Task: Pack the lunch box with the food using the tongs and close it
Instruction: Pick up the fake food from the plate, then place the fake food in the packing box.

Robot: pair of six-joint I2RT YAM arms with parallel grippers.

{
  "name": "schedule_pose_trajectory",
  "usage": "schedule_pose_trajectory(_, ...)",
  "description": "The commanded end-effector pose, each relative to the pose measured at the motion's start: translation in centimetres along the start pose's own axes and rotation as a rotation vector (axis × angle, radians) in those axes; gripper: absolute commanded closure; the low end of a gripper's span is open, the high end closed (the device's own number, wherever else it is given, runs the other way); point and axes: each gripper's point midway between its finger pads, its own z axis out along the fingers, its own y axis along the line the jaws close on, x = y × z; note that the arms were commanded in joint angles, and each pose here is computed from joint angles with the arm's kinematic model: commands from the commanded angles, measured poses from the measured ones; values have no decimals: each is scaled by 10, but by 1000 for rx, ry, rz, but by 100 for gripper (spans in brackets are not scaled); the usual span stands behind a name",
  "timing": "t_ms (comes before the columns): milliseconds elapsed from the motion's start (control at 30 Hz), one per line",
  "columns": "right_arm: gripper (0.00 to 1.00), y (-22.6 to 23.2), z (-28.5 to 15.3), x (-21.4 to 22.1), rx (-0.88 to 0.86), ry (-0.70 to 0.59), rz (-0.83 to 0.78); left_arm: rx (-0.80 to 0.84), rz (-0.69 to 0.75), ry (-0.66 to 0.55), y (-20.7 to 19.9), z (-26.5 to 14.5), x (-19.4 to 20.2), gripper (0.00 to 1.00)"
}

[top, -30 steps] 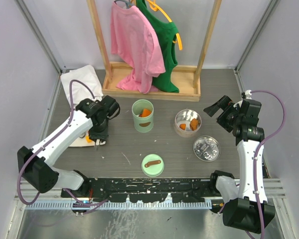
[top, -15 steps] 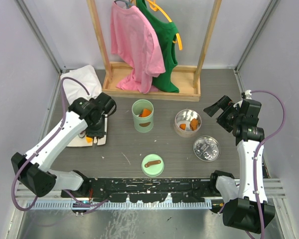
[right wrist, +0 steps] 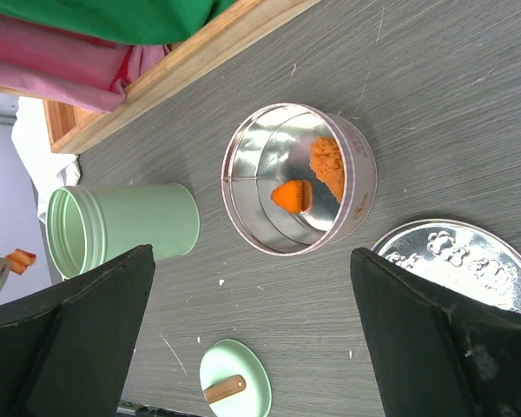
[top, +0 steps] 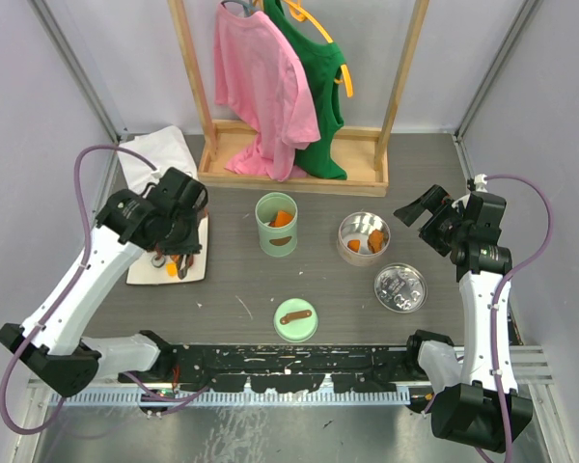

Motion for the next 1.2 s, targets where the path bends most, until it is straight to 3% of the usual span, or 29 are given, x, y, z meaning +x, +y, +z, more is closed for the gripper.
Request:
schedule_pose_trajectory(0,0,13,-5,-13,-46,-48,-15,191,-44,-88,-26,-28,-18,84)
schedule_pose_trajectory(567,0,13,-6,-13,-42,-53,-20,666,-81,-123,-108,-73,-34,86)
schedule_pose_trajectory(800,0,10,-7,-15,-27,-61,-28,761,-37,-105,-151,-79,-33,85)
schedule_pose_trajectory(1167,0,2,-24,-33,81,-134,-75,771,164,-31,-237,-62,-20,85)
